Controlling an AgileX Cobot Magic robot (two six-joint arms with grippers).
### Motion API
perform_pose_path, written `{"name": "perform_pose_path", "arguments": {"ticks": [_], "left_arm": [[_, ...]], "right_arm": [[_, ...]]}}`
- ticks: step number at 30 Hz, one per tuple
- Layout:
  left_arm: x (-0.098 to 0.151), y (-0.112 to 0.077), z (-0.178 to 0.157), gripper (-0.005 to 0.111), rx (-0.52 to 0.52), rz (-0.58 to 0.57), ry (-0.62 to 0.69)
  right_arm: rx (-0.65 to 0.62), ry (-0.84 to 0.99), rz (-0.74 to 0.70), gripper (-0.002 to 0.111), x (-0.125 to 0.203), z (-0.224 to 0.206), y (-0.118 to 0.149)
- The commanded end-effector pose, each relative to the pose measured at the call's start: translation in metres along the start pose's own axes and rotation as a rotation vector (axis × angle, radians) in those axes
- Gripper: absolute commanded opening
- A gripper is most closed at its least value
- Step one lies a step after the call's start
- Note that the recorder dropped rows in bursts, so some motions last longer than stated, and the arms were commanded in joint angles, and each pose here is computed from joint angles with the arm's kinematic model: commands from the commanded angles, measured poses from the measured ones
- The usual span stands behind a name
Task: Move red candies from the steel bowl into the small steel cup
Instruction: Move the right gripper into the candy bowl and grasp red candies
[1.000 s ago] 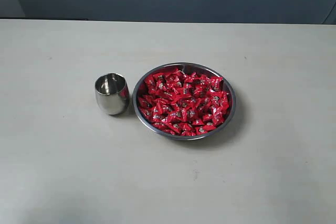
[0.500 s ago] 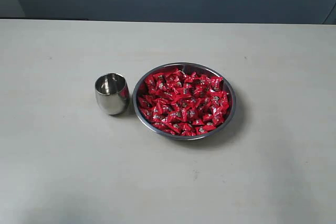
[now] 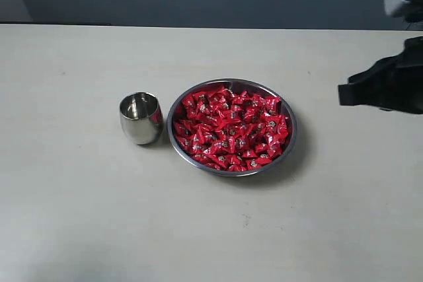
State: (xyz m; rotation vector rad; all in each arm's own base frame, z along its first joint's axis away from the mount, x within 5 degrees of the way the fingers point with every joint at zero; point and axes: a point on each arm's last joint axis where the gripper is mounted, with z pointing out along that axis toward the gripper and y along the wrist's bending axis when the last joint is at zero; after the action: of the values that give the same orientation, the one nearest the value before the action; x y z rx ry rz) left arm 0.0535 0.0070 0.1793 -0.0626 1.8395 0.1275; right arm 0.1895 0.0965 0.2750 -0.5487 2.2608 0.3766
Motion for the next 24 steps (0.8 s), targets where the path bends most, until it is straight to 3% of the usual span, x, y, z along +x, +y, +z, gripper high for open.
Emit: {"name": "perform_pose_path", "arguments": {"ticks": [1,8,16,24], "left_arm": [[-0.003,0.000,-0.001,0.000,0.006,0.002,-0.019],[-0.003,0.000,-0.001,0.000,0.006,0.002,-0.019],[-0.003,0.000,-0.001,0.000,0.006,0.002,-0.019],[-0.003,0.000,-0.001,0.000,0.006,0.002,-0.019]], "right_arm": [[-0.147,0.065,-0.078,-0.001,-0.008,0.021,0.020],[-0.235,0.150,-0.182,0.002,-0.027,0.069,0.045],[-0.272,0.269,-0.226,0.037,-0.042,0.144,0.058],[-0.282,0.377,-0.209,0.038,-0.042,0.197,0.061]]}}
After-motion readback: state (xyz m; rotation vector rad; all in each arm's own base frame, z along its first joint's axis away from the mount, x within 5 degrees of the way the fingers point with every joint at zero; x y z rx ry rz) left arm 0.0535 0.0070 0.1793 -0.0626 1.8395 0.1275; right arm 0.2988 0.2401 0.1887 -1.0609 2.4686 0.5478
